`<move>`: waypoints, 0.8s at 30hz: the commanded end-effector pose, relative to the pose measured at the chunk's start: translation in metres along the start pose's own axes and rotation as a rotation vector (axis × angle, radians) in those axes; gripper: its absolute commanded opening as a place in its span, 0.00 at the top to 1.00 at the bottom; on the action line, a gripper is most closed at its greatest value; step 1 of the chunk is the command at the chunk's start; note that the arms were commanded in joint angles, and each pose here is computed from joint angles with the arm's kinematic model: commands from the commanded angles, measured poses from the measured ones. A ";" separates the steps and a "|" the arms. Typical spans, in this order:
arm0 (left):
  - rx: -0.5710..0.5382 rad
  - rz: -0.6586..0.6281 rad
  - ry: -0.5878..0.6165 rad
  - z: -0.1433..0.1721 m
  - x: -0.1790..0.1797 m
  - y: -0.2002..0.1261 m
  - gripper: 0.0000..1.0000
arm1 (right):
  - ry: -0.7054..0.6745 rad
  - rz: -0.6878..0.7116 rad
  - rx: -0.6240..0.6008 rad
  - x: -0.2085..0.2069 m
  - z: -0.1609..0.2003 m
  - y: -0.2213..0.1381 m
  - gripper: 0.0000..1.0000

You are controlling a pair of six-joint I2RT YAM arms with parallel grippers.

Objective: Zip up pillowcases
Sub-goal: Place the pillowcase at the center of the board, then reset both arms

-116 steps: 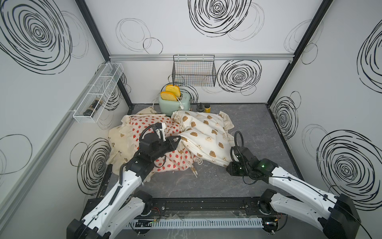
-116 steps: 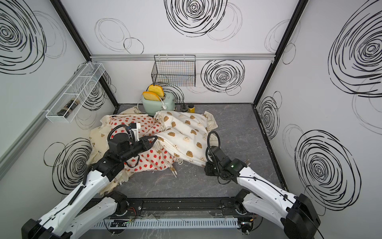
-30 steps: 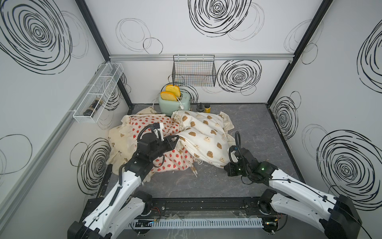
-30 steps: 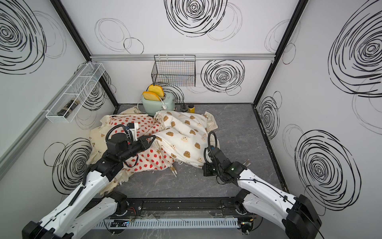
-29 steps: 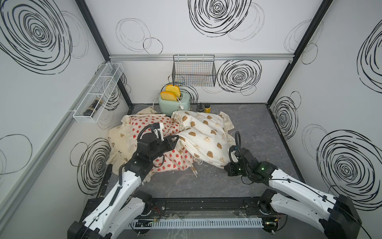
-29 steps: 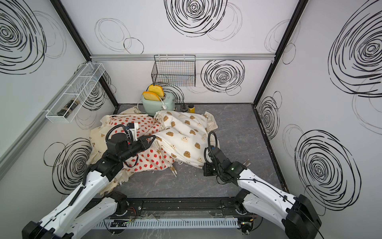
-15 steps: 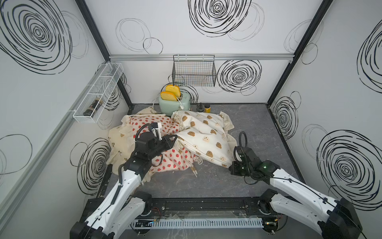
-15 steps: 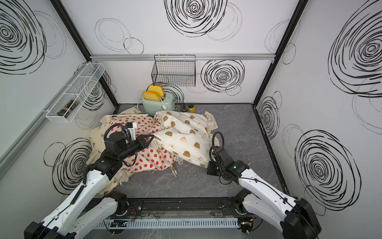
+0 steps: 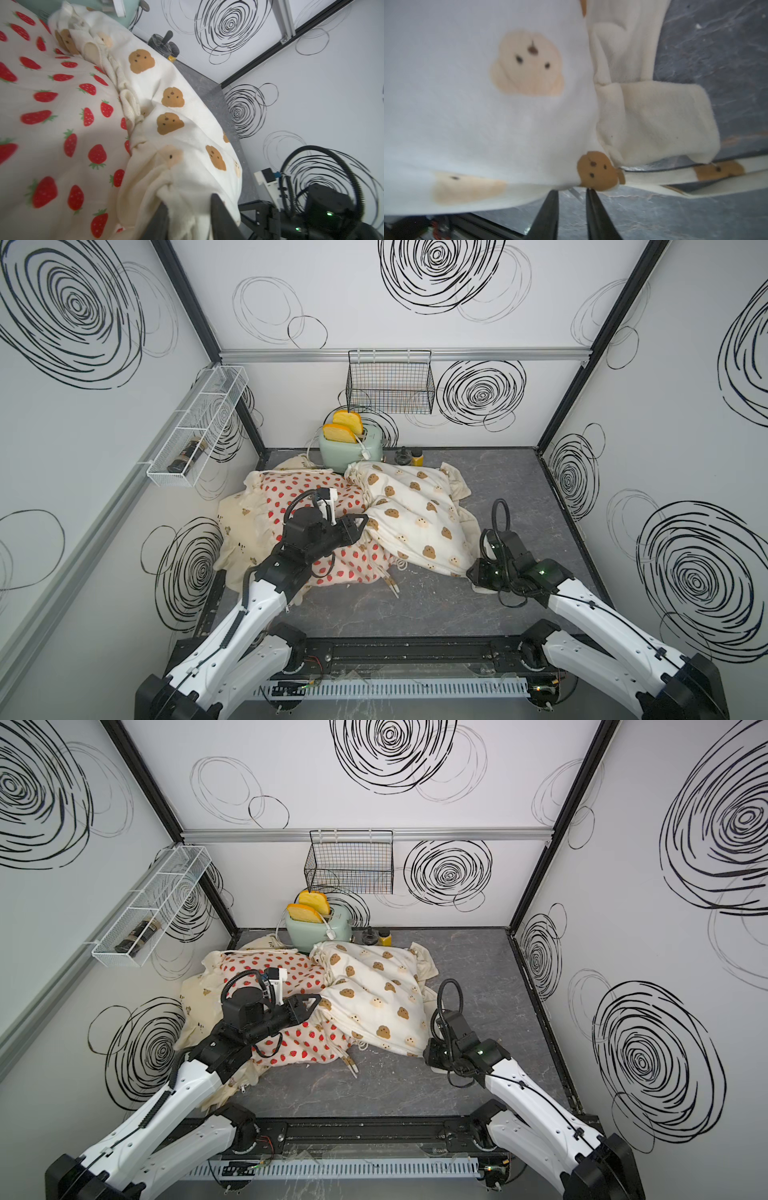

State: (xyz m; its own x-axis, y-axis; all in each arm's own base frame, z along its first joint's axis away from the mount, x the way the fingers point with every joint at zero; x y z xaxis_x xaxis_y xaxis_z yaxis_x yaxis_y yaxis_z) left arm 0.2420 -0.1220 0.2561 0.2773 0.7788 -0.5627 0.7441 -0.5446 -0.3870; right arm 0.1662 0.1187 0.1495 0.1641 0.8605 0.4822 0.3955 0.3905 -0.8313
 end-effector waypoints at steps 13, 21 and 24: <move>-0.470 -0.751 0.188 -0.095 0.085 -0.082 0.04 | 0.076 -0.003 -0.724 -0.007 -0.166 -0.079 0.03; -0.680 -0.773 0.330 -0.071 0.128 -0.079 0.04 | 0.162 0.323 -1.040 -0.112 -0.178 -0.040 0.03; -0.691 -0.791 0.339 -0.051 0.147 -0.065 0.04 | 0.106 0.281 -0.987 -0.124 -0.171 -0.010 0.03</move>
State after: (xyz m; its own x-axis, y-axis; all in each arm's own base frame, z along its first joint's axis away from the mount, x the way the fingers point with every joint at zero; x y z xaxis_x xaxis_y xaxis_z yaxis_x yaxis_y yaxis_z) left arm 0.2596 0.0443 0.2136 -0.3770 0.9252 -0.0439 0.9104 0.3615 -0.2013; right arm 0.2804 -0.0429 0.1266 0.5025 0.7949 0.3401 0.8062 -0.2886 -0.5166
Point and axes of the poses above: each gripper's point midway between its finger pads, its own y axis out along the fingers, its own x axis along the line the jaws close on, z = x × y, the point moved 6 cm from there along -y, back along the fingers, and after that the axes turned 9 degrees about y, right-handed, at the moved point
